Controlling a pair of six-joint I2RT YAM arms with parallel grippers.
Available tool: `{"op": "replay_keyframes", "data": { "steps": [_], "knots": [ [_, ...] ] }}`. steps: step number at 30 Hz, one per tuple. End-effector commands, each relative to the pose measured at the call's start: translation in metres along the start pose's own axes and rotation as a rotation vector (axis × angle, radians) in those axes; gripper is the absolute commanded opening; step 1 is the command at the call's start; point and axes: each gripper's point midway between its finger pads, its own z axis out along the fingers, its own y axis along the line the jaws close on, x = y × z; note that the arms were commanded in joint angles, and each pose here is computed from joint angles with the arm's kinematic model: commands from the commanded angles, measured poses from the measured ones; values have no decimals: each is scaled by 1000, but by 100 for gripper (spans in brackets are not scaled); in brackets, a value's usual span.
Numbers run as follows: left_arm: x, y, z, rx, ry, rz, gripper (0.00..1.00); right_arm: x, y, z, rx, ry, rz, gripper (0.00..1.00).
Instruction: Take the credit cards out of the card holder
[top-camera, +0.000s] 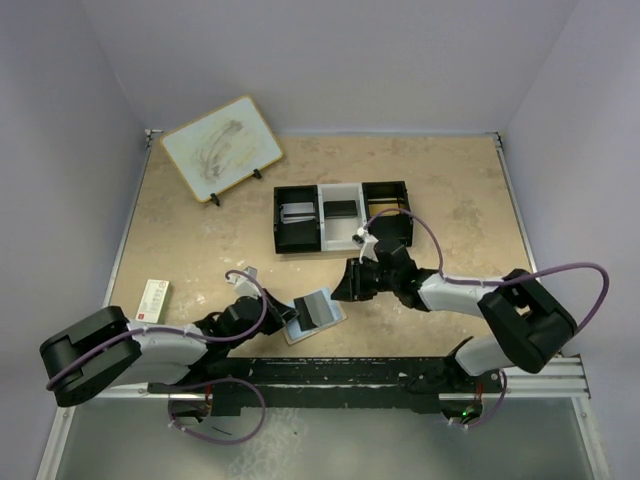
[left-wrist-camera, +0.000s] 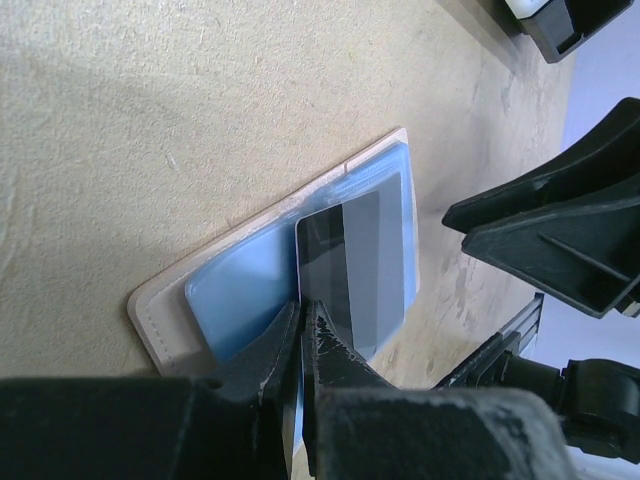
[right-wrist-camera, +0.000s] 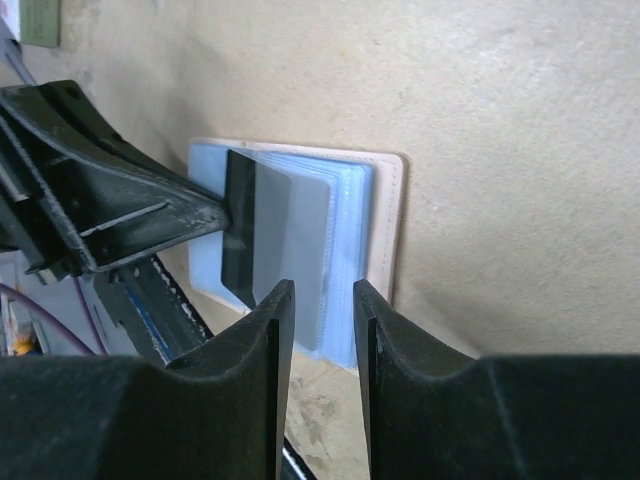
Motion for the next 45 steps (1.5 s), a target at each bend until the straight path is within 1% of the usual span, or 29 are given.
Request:
{"op": "replay_keyframes", "data": {
  "steps": [1, 6, 9, 15, 20, 22, 26, 29, 32, 35, 39, 42, 45],
  "knots": [
    [0, 22, 1, -83, -11, 59, 0, -11, 22, -2, -90, -12, -41, 33],
    [-2, 21, 1, -83, -17, 62, 0, 1, 36, 9, -187, 37, -47, 32],
    [-2, 22, 0, -79, -20, 55, 0, 9, 42, 16, -214, 61, -45, 31],
    [-3, 21, -1, -79, -22, 57, 0, 15, 41, 19, -220, 65, -35, 30],
    [-1, 22, -1, -80, -14, 58, 0, 23, 39, 25, -216, 100, -31, 29],
    [-1, 22, -2, -77, -14, 55, 0, 22, 33, 25, -173, 93, -30, 29],
    [-1, 24, -3, -85, -14, 59, 0, 5, 16, 17, -10, 46, -70, 29],
    [-1, 25, -4, -89, -11, 63, 0, -10, 22, 10, 18, 16, -107, 30],
    [-2, 25, -4, -92, -14, 64, 0, -13, 40, 9, -66, 17, -112, 31],
    [-2, 24, -4, -86, -16, 63, 0, -5, 50, 12, -135, 34, -94, 31],
    [-2, 23, -4, -87, -13, 67, 0, 10, 56, 23, -191, 96, -97, 31],
    [-2, 22, -4, -83, -13, 66, 0, 18, 54, 29, -199, 123, -92, 31],
    [-2, 22, -5, -81, -14, 62, 0, 22, 43, 34, -156, 134, -69, 31]
  ]
}}
